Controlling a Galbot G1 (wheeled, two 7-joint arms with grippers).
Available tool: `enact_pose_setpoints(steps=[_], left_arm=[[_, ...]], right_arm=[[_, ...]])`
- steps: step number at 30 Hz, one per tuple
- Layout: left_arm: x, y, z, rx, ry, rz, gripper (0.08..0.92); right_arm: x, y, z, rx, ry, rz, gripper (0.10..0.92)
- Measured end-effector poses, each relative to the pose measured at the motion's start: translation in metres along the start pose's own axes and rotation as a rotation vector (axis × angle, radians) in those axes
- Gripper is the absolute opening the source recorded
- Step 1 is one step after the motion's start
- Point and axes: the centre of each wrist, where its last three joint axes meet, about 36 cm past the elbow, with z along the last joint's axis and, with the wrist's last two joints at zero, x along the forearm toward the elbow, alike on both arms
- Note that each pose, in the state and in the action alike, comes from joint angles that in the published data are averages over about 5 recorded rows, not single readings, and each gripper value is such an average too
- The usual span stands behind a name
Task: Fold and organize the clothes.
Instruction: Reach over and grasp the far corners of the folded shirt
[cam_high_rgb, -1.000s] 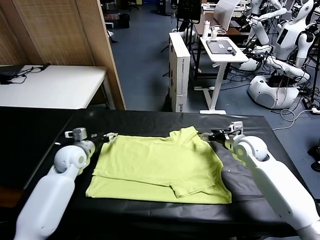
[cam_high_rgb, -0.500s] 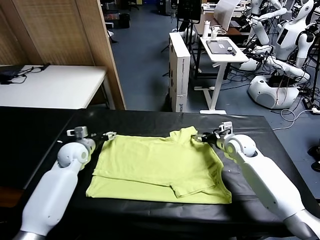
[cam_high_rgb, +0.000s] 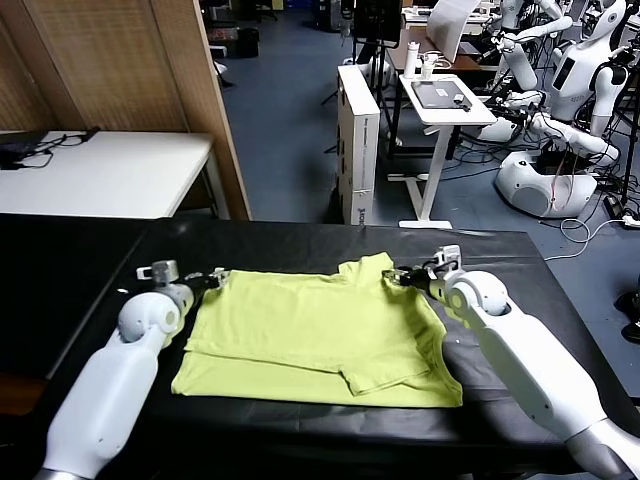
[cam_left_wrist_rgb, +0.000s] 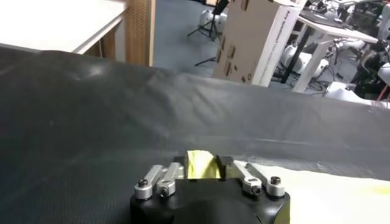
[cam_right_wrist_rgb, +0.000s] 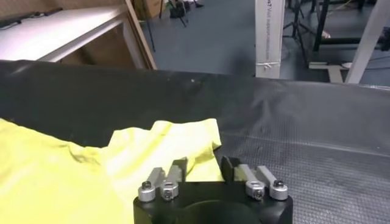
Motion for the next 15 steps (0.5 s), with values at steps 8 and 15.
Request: enact_pose_setpoints(steps=[8,15], left_arm=[[0.003,0.001,-0.001,-0.013,-0.011,-0.003,0.147],[0.013,0.003,-0.003,-0.013,-0.031,-0.005,0.147]], right_arm=[[0.005,0.002,0.003,-0.008,-0.061,-0.008,0.139],[0.020,0.008,0.004,-0.006,-0.114,-0.020,0.139]])
